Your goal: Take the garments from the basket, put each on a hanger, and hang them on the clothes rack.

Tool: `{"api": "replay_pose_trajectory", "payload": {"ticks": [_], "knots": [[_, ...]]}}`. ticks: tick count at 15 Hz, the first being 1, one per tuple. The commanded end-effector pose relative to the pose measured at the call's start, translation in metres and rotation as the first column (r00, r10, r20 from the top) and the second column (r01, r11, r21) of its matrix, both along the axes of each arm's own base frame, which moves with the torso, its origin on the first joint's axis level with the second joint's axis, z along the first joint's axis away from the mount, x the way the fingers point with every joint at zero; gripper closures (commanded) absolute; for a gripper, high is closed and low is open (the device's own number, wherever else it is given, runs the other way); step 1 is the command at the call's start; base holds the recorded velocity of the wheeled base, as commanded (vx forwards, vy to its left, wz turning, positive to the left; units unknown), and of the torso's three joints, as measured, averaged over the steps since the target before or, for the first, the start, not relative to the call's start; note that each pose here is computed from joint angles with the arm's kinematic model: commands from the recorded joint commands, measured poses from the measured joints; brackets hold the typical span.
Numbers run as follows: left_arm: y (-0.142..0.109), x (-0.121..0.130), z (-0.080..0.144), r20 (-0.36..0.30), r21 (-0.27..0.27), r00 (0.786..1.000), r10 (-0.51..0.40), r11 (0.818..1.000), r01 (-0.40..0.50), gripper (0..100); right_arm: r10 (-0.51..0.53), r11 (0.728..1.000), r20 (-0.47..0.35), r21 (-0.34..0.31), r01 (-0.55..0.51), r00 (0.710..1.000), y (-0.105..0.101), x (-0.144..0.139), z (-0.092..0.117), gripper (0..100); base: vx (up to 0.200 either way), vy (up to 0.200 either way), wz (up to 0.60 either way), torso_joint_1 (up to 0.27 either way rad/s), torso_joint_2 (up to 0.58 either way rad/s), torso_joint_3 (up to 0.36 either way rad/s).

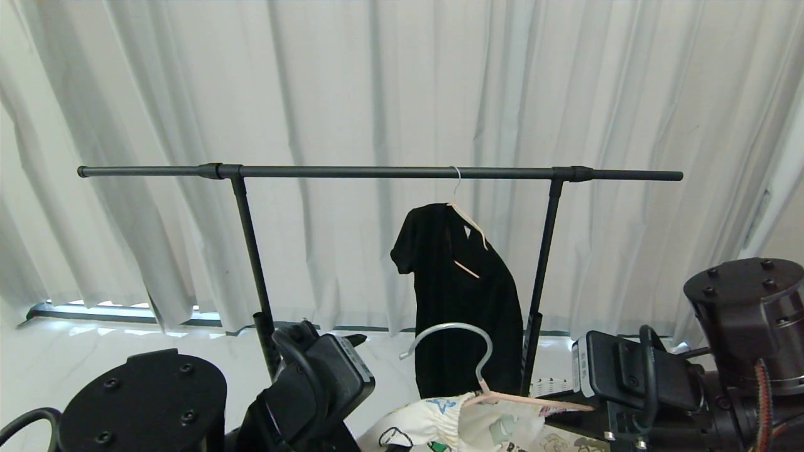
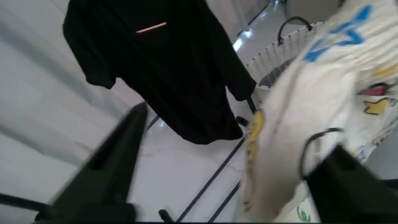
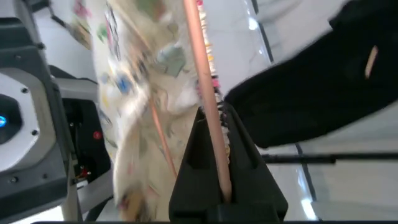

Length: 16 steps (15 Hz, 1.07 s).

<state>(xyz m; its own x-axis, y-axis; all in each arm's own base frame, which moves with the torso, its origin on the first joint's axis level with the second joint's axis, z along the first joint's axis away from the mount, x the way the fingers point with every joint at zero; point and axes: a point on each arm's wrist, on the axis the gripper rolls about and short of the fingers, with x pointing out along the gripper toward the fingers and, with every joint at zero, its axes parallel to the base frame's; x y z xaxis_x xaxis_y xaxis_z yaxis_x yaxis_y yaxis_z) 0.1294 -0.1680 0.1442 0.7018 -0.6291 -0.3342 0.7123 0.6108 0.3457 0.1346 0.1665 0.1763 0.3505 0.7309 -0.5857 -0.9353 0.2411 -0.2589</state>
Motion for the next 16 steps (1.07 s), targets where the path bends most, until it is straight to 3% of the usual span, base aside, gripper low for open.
{"api": "replay_pose_trajectory", "payload": {"ticks": [1,8,13,16], "knots": [[0.006,0.002,0.003,0.009,-0.011,1.000,0.026,1.000,-0.026,0,-0.030,0.999,0.012,0.014,0.029,0.999,-0.013,-0.003,0.002,100,0.000,0.000,0.00,0.000,0.00,0.000],[0.019,-0.008,0.000,0.010,-0.013,1.000,0.025,1.000,-0.025,0,-0.200,0.979,0.037,0.049,0.198,0.979,-0.048,0.009,0.008,100,0.000,0.000,0.00,0.000,0.00,0.000],[0.015,-0.006,0.004,0.024,-0.039,1.000,0.019,0.999,-0.018,0,-0.203,0.978,0.037,0.051,0.201,0.978,-0.048,0.009,0.008,100,0.000,0.000,0.00,0.000,0.00,0.000],[0.002,0.001,0.003,0.026,-0.041,1.000,0.008,0.999,-0.007,0,-0.136,0.989,0.027,0.063,0.134,0.990,-0.042,0.002,0.008,100,0.000,0.000,0.00,0.000,0.00,0.000]]}}
